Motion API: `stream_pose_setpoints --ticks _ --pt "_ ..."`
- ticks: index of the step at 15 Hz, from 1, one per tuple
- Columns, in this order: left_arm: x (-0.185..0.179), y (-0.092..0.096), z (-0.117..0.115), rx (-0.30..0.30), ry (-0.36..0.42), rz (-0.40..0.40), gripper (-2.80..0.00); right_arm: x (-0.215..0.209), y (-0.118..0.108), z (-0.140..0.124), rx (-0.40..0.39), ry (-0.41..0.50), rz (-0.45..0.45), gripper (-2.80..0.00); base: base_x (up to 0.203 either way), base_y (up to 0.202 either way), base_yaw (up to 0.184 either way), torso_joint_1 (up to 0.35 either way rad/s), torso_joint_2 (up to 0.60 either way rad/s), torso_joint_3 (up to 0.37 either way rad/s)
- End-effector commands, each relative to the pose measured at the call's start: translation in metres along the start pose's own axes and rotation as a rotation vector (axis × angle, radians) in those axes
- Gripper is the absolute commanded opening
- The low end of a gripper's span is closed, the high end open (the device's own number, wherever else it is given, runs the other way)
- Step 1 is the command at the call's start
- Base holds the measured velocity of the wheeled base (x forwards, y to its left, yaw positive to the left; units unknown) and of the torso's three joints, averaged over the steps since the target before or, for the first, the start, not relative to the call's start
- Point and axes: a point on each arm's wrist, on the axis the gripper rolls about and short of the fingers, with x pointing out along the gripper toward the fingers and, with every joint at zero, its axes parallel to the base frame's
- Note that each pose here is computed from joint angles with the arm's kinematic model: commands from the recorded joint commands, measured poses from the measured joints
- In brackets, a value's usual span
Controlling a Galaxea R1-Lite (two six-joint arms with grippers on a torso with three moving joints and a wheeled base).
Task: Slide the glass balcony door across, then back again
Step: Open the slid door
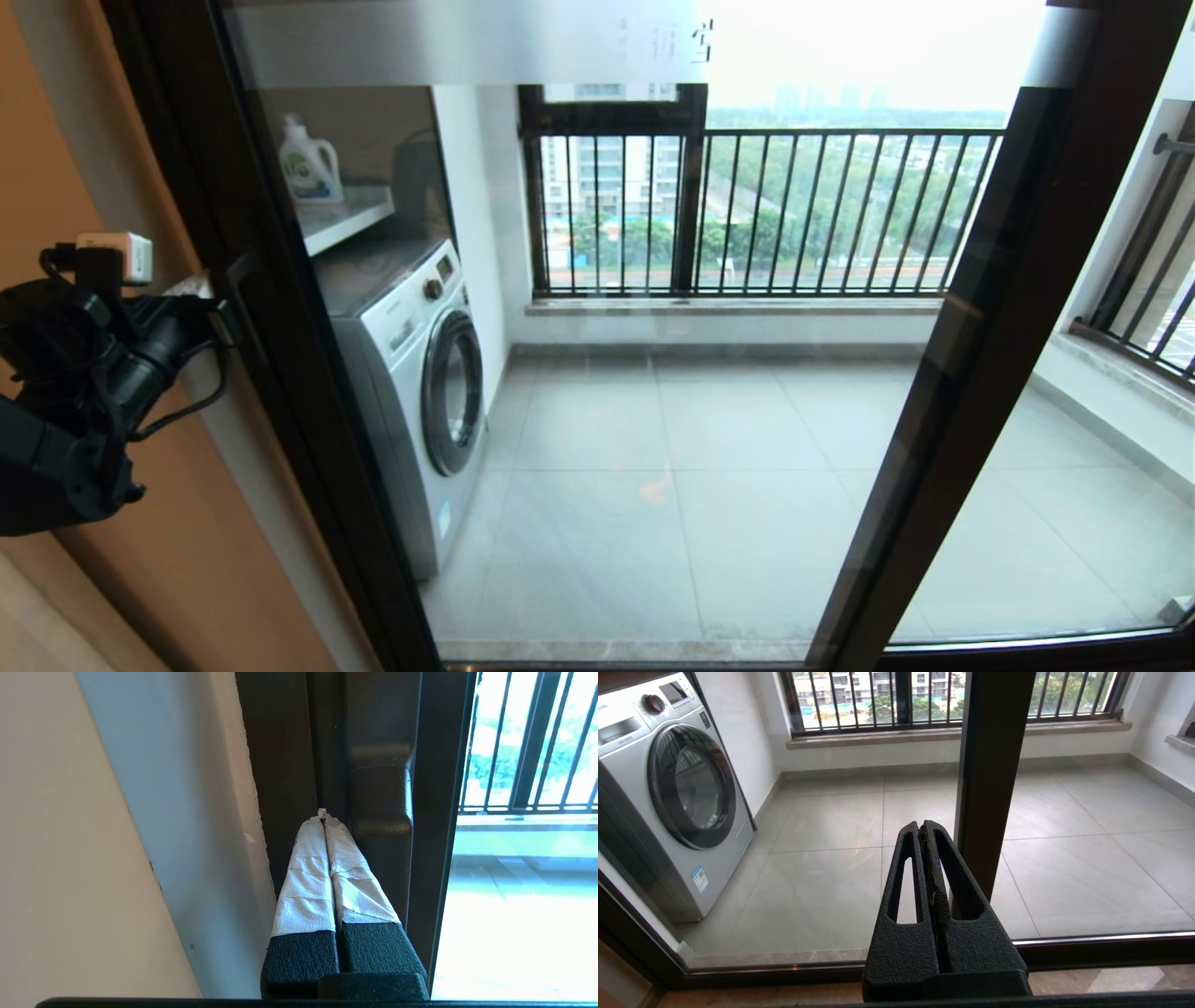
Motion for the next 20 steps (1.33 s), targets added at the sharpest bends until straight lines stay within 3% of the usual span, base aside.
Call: stream_pose_setpoints --ticks 1,14,20 --pt "0.002 -0.059 0.005 -0.037 -0.015 -0.158 -2.80 0.001 0.000 -0.003 0.000 0.013 0.000 -2.80 0.000 0.000 0.000 0.000 0.00 0.000" --pt "0.001 -0.085 0.012 -0.049 -0.031 -0.203 -2.80 0.001 0.000 -0.003 0.000 0.013 0.000 -2.80 0.000 0.000 0.000 0.000 0.00 0.000" --pt "0.001 -0.088 0.008 -0.051 -0.021 -0.208 -2.80 0.001 0.000 -0.003 0.000 0.012 0.000 -2.80 0.000 0.000 0.000 0.000 0.00 0.000"
